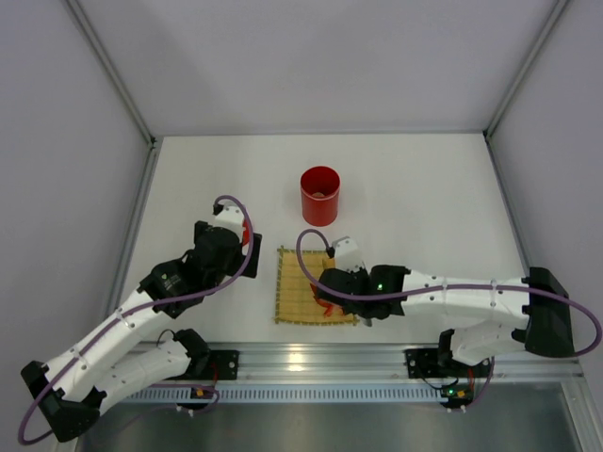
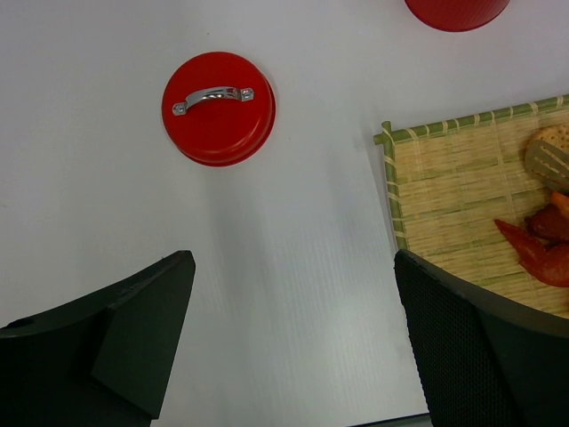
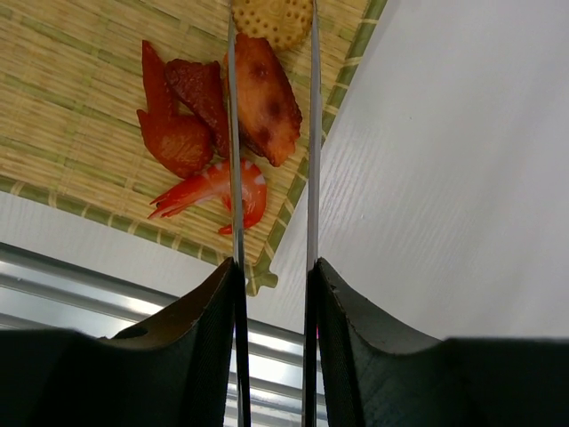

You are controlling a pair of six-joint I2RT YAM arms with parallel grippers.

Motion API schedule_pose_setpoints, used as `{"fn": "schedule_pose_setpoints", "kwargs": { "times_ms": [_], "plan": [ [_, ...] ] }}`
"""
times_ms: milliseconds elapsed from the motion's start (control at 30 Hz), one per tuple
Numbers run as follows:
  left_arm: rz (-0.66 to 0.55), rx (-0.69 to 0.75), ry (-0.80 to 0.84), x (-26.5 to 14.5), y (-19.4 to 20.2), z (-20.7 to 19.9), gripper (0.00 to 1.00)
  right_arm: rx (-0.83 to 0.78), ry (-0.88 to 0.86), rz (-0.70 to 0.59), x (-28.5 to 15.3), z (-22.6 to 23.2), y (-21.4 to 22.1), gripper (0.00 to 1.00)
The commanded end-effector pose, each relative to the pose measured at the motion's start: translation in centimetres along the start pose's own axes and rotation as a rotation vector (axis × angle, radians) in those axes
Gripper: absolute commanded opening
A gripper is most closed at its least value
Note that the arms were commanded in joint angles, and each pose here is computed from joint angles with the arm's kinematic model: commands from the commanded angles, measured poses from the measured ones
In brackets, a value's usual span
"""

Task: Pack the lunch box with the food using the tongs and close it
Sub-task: Pick up the fake food from the plate.

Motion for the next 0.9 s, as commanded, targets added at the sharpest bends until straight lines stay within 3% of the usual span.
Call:
{"fn": "schedule_pose_setpoints", "kwargs": {
  "times_ms": [0, 600, 867],
  "plan": [
    [-0.036, -0.017, 0.008, -0.1, -0.5, 0.0, 0.99, 0.04, -0.057, -0.055, -1.0, 1.2, -2.2, 0.33],
    [-0.034, -0.014, 0.009, -0.1, -0.4, 0.0, 0.99, 0.046, -0.058, -0.159, -4.5, 0.4, -6.0, 0.32],
    [-0.036, -0.017, 0.01, -0.1, -0.5, -0.1, 0.99, 0.092, -0.031, -0.274, -7.7, -1.9, -11.1, 0.34]
  ]
}}
Point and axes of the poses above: each gripper's point midway between its finger pads, its own x axis out along the fingers, its own z axis along the line the jaws close on, y = z × x, the point moved 7 cm from there along -x, back along the fingers, and after that the axes turned 2 degrees about x, right-handed, at the moved point
